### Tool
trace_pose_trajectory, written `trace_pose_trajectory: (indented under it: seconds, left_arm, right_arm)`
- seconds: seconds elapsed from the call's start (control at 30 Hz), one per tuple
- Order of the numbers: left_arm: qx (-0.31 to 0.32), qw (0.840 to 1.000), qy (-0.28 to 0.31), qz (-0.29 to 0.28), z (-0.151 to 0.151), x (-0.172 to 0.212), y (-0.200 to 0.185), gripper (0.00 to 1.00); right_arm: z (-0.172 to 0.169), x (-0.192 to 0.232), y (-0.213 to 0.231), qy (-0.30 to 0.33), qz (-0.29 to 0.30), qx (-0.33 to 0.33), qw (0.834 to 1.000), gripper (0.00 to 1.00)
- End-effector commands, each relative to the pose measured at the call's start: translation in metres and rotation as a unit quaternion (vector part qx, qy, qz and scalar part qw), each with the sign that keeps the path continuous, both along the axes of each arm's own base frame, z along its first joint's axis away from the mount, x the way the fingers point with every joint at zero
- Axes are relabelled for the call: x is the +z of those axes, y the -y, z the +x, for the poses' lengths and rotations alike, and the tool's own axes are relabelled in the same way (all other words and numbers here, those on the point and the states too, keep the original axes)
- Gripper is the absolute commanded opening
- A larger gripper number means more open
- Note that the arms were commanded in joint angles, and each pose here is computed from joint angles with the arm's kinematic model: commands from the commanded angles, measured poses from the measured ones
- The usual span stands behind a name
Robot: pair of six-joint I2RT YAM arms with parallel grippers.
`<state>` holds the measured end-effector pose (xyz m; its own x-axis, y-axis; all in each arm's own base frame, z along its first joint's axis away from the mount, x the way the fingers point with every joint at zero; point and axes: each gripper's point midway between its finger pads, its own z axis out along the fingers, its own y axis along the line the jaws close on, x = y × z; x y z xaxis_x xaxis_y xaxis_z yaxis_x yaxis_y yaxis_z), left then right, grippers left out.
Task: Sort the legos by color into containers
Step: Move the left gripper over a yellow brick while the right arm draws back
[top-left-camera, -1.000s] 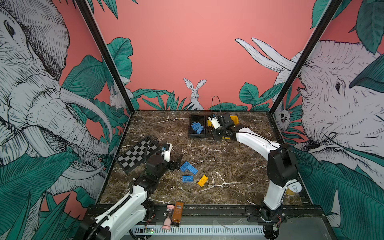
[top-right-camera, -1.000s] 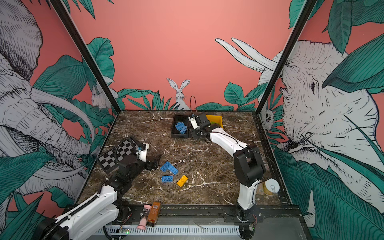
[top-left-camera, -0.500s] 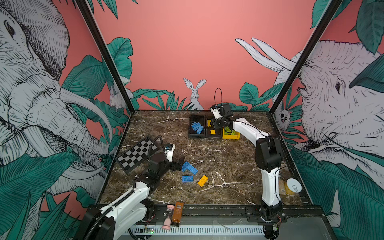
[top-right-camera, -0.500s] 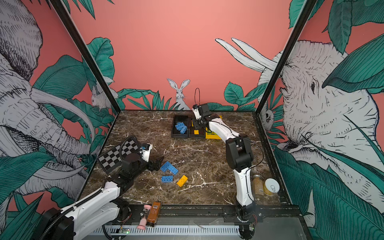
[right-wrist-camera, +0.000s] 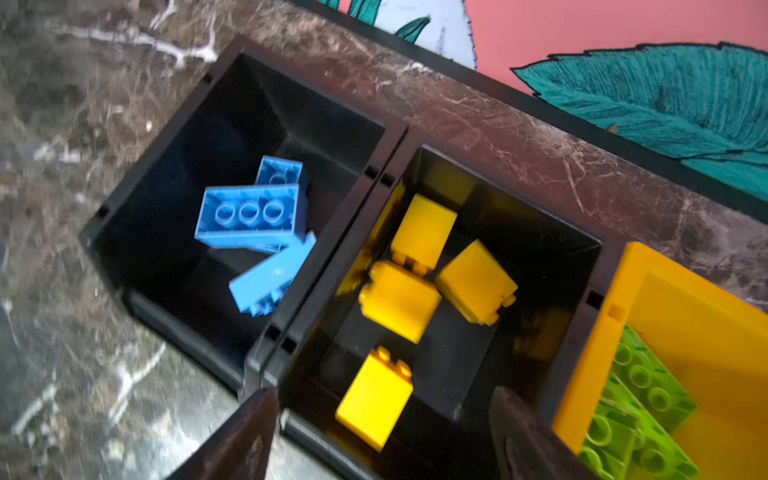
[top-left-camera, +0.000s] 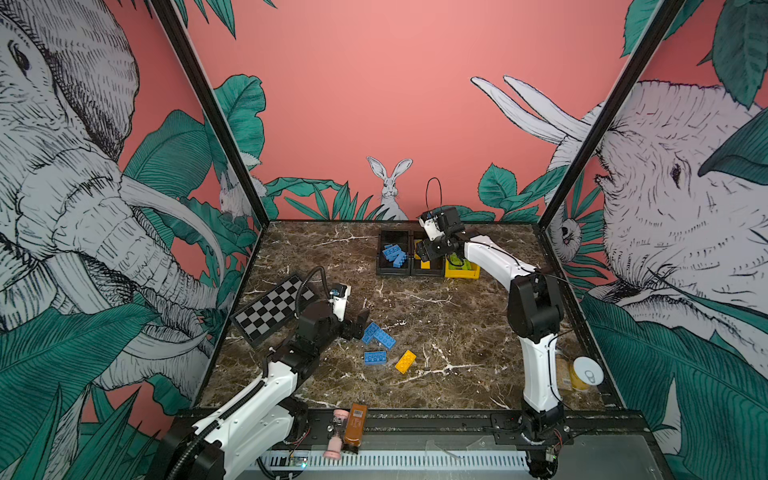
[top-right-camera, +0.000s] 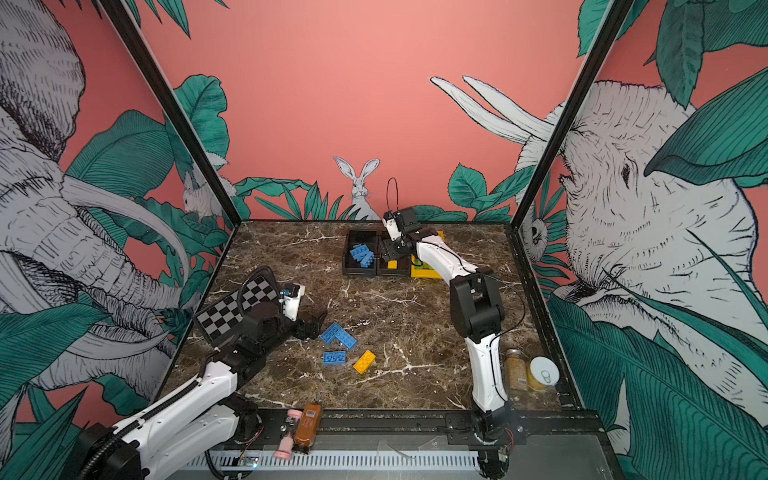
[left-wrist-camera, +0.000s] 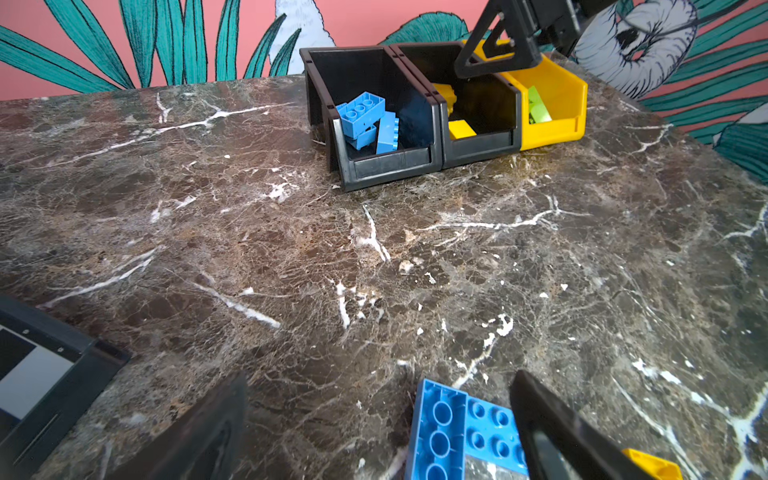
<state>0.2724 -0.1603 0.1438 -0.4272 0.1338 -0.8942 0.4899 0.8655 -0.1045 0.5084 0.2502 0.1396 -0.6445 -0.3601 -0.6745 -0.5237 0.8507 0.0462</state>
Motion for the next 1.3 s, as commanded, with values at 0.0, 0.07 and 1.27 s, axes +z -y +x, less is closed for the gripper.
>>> trace_pose_trajectory:
  seconds: [0.0,0.07,1.27]
  left_arm:
    - [-0.013,0.999,-0.005,0.037,-0.009,0.013,0.005,0.99]
    - [-0.023,0.998,-0.018,0.059,-0.016,0.012,0.010,0.99]
    - [-0.179,0.927,-0.170,0.281,-0.119,-0.076,0.139,0.92]
  right_arm:
    - [-0.019,0.086,0.009,0.090,0.060,0.007,0.994,0.88]
    - [-0.038,0.113,0.020,0.137,0.089,-0.002,0.987,0.93]
    - [-0.175,-0.002,0.176,0.166,0.052,-0.260,0.950,0.98]
